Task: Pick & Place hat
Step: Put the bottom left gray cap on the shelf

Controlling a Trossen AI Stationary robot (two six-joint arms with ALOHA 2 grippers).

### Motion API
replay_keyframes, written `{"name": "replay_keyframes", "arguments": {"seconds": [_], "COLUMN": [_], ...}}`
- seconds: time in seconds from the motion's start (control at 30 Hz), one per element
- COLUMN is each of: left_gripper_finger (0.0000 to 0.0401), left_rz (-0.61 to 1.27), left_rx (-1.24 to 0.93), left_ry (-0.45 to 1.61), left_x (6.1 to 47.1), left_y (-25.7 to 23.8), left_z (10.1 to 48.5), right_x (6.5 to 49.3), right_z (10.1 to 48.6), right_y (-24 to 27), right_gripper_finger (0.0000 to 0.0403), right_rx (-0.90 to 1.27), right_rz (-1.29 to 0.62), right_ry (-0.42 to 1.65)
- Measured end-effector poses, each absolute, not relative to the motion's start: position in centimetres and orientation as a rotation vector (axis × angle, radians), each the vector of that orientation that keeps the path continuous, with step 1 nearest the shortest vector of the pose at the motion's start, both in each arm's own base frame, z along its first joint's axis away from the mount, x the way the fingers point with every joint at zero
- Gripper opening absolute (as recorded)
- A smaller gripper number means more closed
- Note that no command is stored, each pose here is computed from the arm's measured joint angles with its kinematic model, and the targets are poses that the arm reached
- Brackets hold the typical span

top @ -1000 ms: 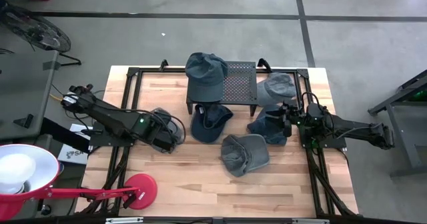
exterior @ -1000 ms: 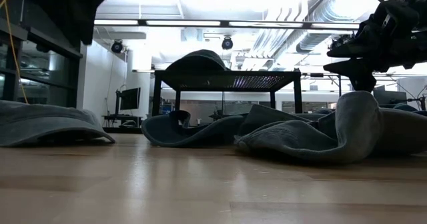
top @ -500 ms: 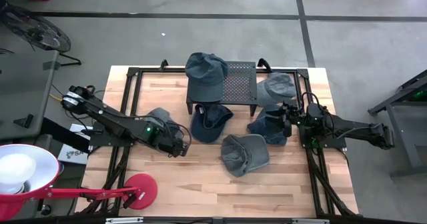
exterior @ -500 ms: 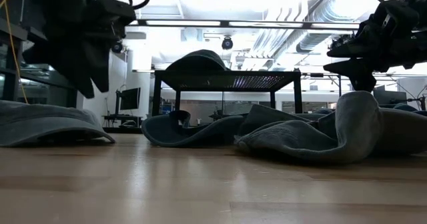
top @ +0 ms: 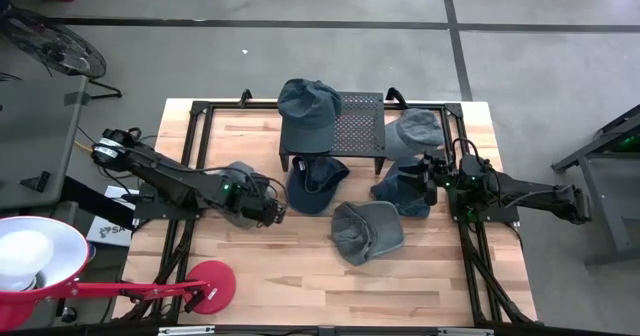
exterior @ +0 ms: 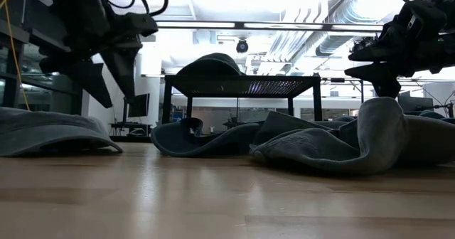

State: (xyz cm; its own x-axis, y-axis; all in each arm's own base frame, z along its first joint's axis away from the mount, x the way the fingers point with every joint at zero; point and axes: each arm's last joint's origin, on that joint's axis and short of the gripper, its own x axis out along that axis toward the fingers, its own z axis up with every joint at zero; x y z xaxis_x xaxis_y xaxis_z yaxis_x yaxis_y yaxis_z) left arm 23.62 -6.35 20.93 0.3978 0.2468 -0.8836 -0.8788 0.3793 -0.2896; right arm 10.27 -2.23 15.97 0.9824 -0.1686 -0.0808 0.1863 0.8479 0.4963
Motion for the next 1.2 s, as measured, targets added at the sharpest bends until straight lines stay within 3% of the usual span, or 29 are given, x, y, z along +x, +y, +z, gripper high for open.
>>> {"name": "replay_keyframes", "arguments": {"seconds": [0.23, 0.4, 0.6, 0.97, 1.2], "left_gripper_finger": [0.0221, 0.0221, 0.0221, 0.0221, 0.0221], "left_rz": [0.699, 0.6, 0.625, 1.086, 1.494], "left_rx": [-0.781, -0.677, -0.634, -0.765, -0.984], "left_ry": [1.099, 1.132, 1.175, 1.133, 0.867], "left_x": [22.9, 22.9, 22.5, 18.1, 16.3], "left_y": [-6.8, -7.7, -7.9, -3.3, -0.6], "left_z": [20.6, 20.8, 20.7, 25.1, 26.0], "right_x": [10.3, 10.3, 10.3, 10.3, 10.3], "right_z": [16.0, 16.0, 16.0, 16.0, 16.0], "right_y": [-2.2, -2.2, -2.2, -2.2, -2.2], "right_gripper_finger": [0.0162, 0.0161, 0.0161, 0.0161, 0.0161], "right_rx": [0.527, 0.526, 0.526, 0.527, 0.526], "right_rz": [-0.187, -0.187, -0.187, -0.188, -0.187], "right_ry": [0.035, 0.035, 0.035, 0.036, 0.036]}}
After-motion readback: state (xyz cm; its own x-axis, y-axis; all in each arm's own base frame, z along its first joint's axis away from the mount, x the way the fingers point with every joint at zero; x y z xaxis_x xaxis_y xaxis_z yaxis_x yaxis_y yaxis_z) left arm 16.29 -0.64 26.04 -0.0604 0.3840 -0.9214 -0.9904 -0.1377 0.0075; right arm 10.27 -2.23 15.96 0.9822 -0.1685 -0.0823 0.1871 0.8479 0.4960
